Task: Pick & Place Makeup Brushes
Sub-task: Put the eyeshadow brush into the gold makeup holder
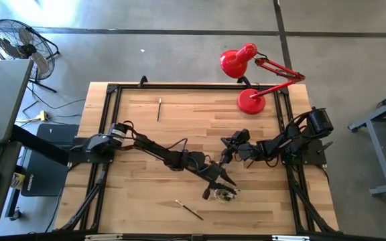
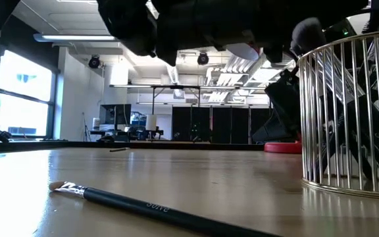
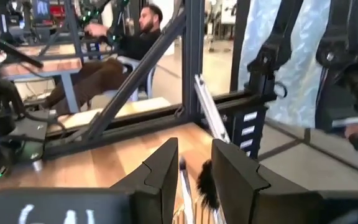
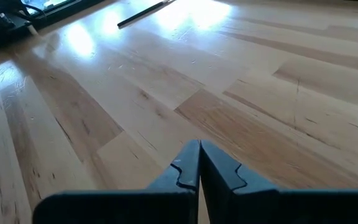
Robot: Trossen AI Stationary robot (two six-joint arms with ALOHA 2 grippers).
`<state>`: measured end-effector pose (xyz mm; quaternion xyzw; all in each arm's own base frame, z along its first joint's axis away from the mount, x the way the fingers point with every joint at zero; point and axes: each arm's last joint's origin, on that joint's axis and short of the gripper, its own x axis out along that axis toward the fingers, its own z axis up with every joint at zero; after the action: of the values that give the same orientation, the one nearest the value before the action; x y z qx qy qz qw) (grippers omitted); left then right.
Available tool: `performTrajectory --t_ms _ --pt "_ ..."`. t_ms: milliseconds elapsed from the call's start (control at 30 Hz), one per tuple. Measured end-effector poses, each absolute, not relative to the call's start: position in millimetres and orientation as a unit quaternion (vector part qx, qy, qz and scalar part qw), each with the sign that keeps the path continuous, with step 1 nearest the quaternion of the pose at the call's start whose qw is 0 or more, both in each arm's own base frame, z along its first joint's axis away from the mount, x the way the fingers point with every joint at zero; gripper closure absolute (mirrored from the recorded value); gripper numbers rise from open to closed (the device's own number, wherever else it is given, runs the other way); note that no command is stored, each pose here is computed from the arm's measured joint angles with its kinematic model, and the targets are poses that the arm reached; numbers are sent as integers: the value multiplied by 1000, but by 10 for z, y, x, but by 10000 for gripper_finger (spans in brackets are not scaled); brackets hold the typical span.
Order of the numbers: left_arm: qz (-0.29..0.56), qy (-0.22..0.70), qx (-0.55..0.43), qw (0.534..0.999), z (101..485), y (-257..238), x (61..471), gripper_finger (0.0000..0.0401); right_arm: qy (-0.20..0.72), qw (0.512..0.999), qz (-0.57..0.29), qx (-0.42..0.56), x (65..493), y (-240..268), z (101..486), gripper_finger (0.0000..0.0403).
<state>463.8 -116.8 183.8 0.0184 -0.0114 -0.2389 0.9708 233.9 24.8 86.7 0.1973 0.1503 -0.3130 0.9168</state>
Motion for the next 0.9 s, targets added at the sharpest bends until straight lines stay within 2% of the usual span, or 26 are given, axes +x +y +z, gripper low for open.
performTrajectory --t_ms 300,467,700,900 --pt "-217 27 38 975 2081 -1062 4576 312 146 912 -321 211 2338 230 863 401" --pt "-212 56 52 974 2202 -1039 4516 337 151 911 -322 209 2334 228 854 399" --pt "-204 150 66 965 2280 -936 4328 392 154 911 -323 207 2330 227 849 401" --pt "-121 175 36 976 2201 -588 3929 399 156 910 -325 205 2327 225 844 396"
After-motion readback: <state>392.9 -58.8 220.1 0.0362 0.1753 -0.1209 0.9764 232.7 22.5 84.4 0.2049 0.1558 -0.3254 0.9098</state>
